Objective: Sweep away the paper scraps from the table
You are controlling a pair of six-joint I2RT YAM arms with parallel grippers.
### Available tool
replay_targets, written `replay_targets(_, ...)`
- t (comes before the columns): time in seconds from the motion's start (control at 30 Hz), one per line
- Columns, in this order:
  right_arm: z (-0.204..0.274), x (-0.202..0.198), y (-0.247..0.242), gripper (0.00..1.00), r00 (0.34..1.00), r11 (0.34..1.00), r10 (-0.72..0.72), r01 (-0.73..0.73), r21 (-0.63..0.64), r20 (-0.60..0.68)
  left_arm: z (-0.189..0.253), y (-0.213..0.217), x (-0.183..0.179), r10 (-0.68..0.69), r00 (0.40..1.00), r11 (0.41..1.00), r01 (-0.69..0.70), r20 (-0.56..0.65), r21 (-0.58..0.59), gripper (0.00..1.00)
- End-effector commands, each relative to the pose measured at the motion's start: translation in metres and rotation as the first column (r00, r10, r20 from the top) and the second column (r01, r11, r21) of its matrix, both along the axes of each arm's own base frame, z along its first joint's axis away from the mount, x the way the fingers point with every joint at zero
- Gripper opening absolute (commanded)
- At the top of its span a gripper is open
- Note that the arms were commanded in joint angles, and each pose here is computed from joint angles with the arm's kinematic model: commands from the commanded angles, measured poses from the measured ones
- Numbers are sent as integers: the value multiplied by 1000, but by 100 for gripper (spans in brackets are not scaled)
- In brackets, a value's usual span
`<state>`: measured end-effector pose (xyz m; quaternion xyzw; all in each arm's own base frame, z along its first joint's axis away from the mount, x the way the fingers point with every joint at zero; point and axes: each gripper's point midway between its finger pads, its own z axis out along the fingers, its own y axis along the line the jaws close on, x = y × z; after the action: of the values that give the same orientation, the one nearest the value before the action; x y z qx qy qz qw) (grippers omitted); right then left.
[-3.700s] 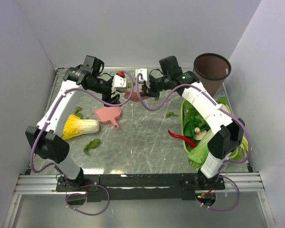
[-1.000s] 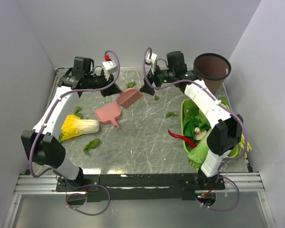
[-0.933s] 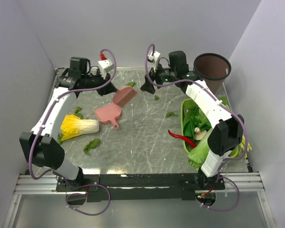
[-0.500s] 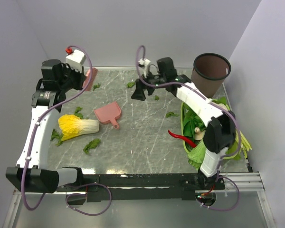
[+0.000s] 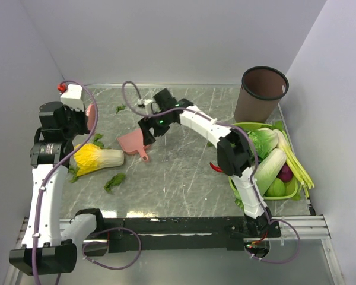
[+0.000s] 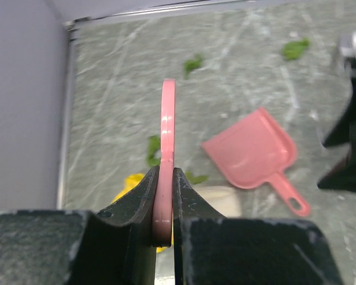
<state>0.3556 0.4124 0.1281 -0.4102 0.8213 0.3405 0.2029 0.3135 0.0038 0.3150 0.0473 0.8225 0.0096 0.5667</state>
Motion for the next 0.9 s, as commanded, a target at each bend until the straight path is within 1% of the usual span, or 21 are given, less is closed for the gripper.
replay_targets(0.0, -9, -6, 20, 89, 993, 988, -112, 115, -101, 42, 19, 36, -4, 132, 989, 990, -135, 66, 45, 1)
replay_targets(0.1, -23, -15, 27, 89, 991, 983, -130, 130, -129, 5, 19, 48, -4, 169, 983, 984, -172, 68, 44, 1)
replay_targets(0.13, -31, -15, 24, 89, 988, 976, -157, 155, -154, -6, 18, 49, -4, 177, 982, 983, -180, 68, 39, 1)
replay_targets(0.3, -53, -16, 21, 89, 980, 959, -199, 191, -211, -18, 21, 43, -5, 148, 986, 989, -147, 71, -24, 1)
replay_targets(0.4, -57, -16, 30, 88, 981, 962, -191, 183, -203, -20, 19, 39, -5, 124, 990, 992, -122, 62, -43, 1)
replay_targets(0.47, -54, -18, 39, 87, 986, 970, -168, 160, -180, -25, 17, 41, -5, 131, 990, 990, -128, 59, -50, 1)
replay_targets(0.63, -63, -20, 48, 86, 988, 972, -155, 148, -181, -26, 17, 47, -4, 152, 987, 988, -150, 59, -48, 1)
replay_targets(0.73, -69, -17, 45, 80, 983, 964, -182, 175, -202, -13, 16, 46, -3, 149, 987, 988, -146, 57, -51, 1)
replay_targets(0.87, -73, -13, 41, 74, 979, 954, -206, 201, -221, 1, 16, 40, -3, 122, 991, 990, -118, 57, -75, 1)
